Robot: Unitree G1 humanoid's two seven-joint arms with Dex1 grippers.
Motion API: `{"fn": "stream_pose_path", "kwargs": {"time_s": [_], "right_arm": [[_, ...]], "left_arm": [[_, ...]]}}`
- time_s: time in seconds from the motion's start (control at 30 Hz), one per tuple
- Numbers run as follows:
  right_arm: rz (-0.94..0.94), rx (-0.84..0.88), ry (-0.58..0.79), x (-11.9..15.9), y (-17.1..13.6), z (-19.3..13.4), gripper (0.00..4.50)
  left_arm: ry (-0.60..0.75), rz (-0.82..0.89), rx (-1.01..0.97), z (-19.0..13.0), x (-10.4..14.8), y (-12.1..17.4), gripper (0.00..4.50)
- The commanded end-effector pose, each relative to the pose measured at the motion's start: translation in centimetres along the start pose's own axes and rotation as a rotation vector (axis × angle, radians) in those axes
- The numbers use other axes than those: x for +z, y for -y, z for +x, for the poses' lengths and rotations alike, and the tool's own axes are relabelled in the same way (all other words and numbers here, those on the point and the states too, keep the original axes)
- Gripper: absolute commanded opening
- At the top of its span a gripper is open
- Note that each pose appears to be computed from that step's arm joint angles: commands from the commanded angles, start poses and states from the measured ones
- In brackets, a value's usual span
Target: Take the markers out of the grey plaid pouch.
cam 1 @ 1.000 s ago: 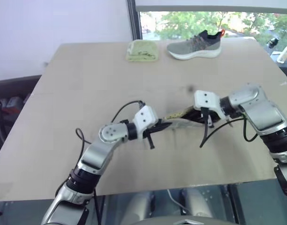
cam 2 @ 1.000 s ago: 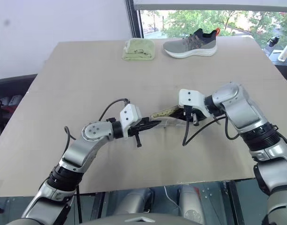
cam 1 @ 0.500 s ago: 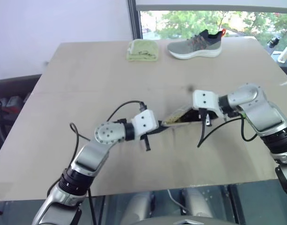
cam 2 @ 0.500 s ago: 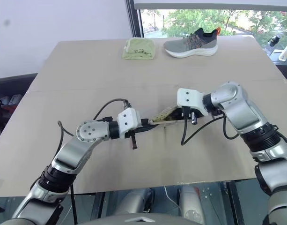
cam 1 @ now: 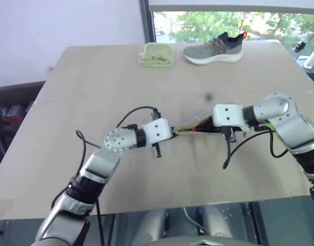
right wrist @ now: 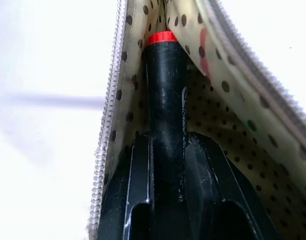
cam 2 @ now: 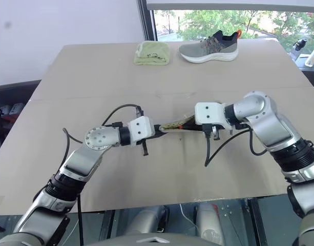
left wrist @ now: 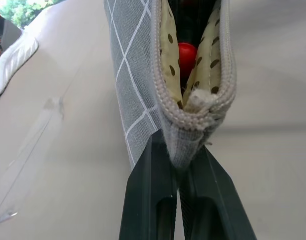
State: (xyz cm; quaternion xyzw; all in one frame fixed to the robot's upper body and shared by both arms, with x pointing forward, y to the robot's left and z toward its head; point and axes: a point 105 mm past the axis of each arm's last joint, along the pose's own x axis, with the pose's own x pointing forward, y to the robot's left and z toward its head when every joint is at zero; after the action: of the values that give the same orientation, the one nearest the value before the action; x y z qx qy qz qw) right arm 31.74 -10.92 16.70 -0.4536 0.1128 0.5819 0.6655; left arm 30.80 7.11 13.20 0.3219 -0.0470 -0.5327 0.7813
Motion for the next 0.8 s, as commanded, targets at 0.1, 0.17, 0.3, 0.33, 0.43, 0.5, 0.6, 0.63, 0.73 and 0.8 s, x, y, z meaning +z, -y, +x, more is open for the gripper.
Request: {"fn": "stream_pose_path", "kwargs": {"time_s": [0.1, 0.17, 0.3, 0.33, 0.43, 0.5, 0.6, 0.63, 0.73, 0.8], "right_arm": [[0.008, -0.087, 0.03, 0.7, 1.5, -2.3, 0.35], [0.008, -0.084, 0.06, 1.3, 1.5, -2.4, 0.35], [-0.002, -0.051, 0.139, 2.8, 1.0, -2.5, 0.35], [-0.005, -0.04, 0.157, 3.1, 0.8, -2.5, 0.35], [0.003, -0.028, 0.248, 4.6, 0.6, -2.7, 0.35], [0.009, -0.024, 0.284, 5.2, 0.5, -2.8, 0.35], [0.036, -0.032, 0.354, 6.1, 0.7, -3.2, 0.35], [0.051, -0.036, 0.387, 6.5, 0.8, -3.3, 0.35], [0.19, -0.079, 0.623, 8.6, 2.1, -4.6, 0.35], [0.308, -0.111, 0.768, 9.3, 3.2, -5.4, 0.35]], "left_arm": [[-0.067, 0.003, 0.06, -1.1, -1.5, -1.2, 0.17], [-0.072, 0.002, 0.061, -1.2, -1.6, -1.2, 0.17], [-0.078, -0.008, 0.071, -1.1, -1.8, -1.3, 0.17], [-0.08, -0.01, 0.074, -1.2, -1.8, -1.3, 0.17], [-0.09, -0.011, 0.086, -1.2, -2.0, -1.5, 0.17], [-0.097, -0.008, 0.094, -1.2, -2.2, -1.7, 0.17], [-0.105, -0.008, 0.121, -1.3, -2.4, -2.1, 0.17], [-0.108, -0.008, 0.132, -1.4, -2.4, -2.3, 0.17], [-0.126, 0.001, 0.173, -1.7, -2.9, -3.1, 0.17], [-0.139, 0.005, 0.198, -1.9, -3.2, -3.5, 0.17]]}}
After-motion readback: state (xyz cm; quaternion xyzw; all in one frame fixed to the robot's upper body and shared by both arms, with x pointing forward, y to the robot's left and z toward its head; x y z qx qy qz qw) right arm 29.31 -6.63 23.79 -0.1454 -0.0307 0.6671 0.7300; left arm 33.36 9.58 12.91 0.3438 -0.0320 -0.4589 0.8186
